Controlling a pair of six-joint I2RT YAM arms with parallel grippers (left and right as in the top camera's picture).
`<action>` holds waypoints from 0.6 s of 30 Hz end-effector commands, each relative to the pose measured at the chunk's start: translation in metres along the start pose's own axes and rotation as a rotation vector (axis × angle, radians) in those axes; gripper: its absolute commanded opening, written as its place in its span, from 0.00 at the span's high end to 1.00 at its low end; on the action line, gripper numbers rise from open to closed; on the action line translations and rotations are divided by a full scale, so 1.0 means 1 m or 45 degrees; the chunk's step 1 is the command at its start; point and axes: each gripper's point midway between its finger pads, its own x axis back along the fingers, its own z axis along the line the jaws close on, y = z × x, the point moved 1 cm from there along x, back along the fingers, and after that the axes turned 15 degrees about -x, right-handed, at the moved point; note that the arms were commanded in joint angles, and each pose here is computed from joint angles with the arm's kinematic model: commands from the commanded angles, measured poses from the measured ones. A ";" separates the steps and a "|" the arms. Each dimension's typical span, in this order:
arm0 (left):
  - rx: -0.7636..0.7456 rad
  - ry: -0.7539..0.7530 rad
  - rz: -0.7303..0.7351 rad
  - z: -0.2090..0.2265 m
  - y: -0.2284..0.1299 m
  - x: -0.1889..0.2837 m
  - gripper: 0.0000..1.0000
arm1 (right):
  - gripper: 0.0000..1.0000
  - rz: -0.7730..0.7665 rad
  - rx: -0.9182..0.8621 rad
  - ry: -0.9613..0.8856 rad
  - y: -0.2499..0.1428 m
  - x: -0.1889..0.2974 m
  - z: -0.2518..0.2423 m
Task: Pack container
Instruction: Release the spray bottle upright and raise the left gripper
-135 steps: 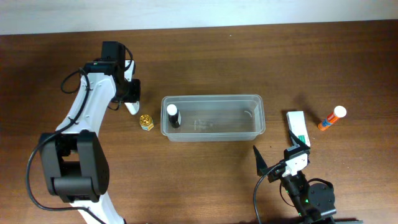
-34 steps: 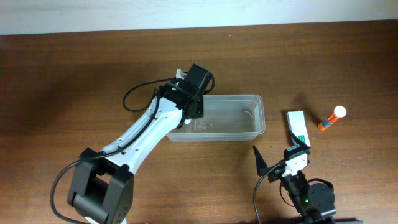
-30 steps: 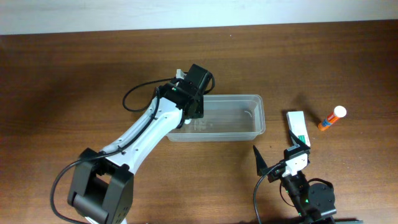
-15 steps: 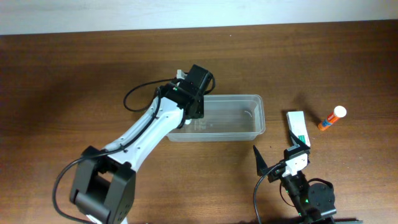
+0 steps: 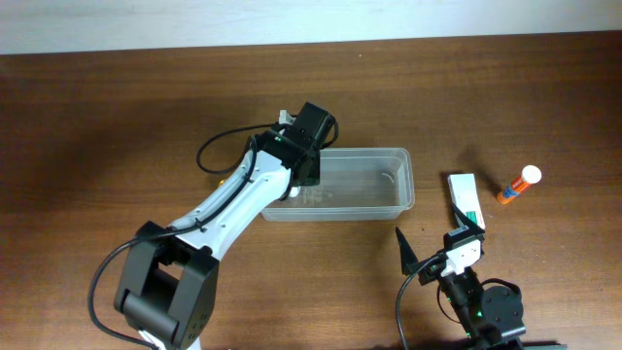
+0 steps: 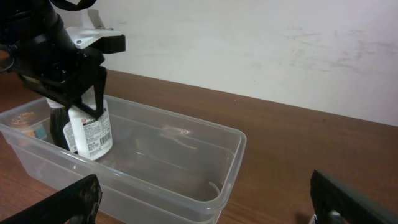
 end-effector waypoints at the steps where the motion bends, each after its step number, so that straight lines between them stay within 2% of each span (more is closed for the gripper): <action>1: -0.021 0.013 -0.009 0.000 0.001 0.001 0.55 | 0.02 0.003 -0.016 -0.016 -0.002 0.000 -0.003; 4: -0.020 0.011 -0.015 -0.001 0.003 0.002 0.50 | 0.02 0.003 -0.016 -0.016 -0.002 0.000 -0.003; 11: -0.054 0.000 -0.053 -0.001 0.016 0.012 0.50 | 0.02 0.003 -0.017 -0.016 -0.002 0.000 -0.003; 18: -0.092 -0.005 -0.142 0.001 0.048 0.044 0.50 | 0.02 0.003 -0.016 -0.016 -0.002 0.000 -0.003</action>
